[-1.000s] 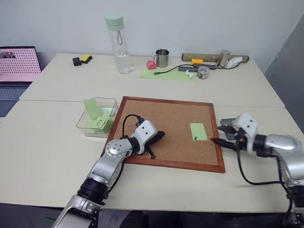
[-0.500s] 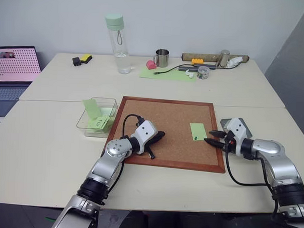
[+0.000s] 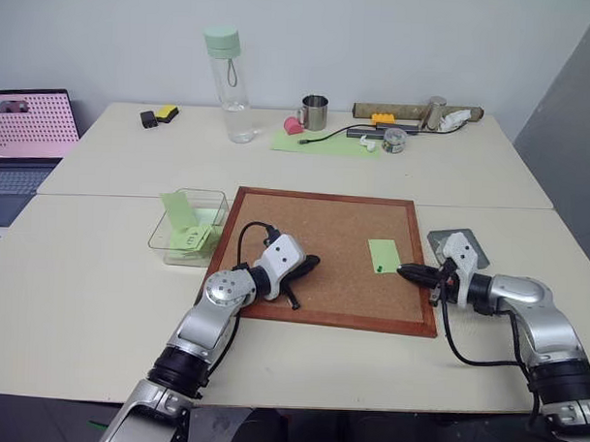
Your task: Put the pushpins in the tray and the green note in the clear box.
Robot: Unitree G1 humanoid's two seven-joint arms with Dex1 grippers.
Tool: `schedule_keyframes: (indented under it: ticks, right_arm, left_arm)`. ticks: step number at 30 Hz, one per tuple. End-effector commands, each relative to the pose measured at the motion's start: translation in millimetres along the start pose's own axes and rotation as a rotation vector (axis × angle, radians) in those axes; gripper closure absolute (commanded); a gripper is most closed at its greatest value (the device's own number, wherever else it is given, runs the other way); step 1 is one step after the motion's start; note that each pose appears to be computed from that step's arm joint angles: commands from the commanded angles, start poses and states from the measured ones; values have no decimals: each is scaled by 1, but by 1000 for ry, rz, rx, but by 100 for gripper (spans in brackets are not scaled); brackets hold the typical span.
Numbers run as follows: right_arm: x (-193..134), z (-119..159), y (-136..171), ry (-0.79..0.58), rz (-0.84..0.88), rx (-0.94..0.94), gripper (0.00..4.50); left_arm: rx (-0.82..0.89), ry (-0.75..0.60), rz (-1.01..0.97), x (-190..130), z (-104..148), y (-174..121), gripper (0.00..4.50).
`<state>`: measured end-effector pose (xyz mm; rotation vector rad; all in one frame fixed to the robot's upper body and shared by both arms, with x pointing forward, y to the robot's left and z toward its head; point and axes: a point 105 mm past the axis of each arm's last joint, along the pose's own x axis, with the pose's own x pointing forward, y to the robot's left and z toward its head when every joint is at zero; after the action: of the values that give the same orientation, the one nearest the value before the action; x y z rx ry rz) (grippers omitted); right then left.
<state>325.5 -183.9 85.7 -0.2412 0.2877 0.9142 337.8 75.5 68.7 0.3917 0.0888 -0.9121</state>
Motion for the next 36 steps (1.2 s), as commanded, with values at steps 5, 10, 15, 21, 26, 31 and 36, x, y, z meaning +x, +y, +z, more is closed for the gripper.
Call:
schedule_keyframes:
  ticks: [5, 10, 15, 21, 26, 31, 36]
  right_arm:
    - [-18, 43, -7, -164, -25, 35, 446]
    - [-25, 51, -8, -185, -41, 53, 446]
    - [-49, 39, -42, -101, -236, 65, 446]
    - [-73, 12, -79, 64, -458, 85, 446]
    - [-74, 3, -84, 114, -489, 104, 405]
    - [-76, 6, -87, 105, -512, 99, 299]
    - [-64, 25, -62, 57, -345, -6, 201]
  left_arm:
    - [-24, 125, -27, -6, -35, -11, 450]
    - [-21, 129, -27, -5, -36, -11, 450]
    - [-20, 129, -28, -5, -36, -13, 450]
    - [-19, 134, -34, -4, -38, -15, 450]
    - [-12, 129, -40, -2, -35, -15, 450]
    - [-9, 131, -39, -3, -35, -14, 450]
    - [-12, 132, -38, -3, -36, -13, 450]
